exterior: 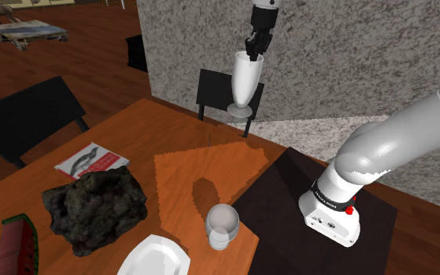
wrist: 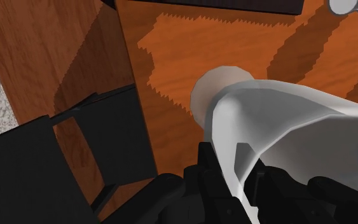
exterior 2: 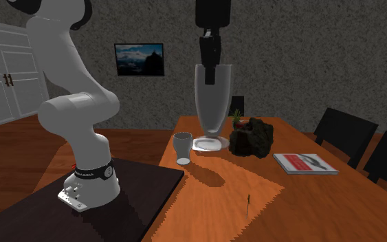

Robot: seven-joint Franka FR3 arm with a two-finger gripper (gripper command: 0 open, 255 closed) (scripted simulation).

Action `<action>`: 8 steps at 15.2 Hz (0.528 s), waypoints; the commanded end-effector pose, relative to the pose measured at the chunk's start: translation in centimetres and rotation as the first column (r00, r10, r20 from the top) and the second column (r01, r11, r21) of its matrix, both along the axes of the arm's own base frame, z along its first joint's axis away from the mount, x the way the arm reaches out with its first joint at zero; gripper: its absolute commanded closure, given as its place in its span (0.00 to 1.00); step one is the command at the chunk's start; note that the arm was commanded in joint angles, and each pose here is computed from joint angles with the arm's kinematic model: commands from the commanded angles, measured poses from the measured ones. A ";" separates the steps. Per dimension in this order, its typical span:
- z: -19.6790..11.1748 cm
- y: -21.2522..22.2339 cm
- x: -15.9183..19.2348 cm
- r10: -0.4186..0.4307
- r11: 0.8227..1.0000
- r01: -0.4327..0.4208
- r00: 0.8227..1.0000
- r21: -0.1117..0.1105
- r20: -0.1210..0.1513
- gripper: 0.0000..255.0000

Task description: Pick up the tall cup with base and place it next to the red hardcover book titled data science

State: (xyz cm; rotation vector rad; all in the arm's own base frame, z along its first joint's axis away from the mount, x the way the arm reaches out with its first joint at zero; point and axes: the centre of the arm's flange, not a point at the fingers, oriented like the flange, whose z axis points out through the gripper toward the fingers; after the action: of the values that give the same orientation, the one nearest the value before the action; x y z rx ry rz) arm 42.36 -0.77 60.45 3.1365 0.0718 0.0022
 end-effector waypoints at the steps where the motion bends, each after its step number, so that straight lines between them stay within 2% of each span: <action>1: 0.7 0.1 0.0 0.000 1.000 0.000 1.000 0.000 0.001 1.00; 8: -3.3 6.7 5.0 0.000 1.000 0.000 1.000 0.000 0.001 1.00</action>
State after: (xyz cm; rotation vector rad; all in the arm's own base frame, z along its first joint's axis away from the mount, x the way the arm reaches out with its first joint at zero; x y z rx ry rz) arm 46.44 5.09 57.71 3.1359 0.0729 0.0001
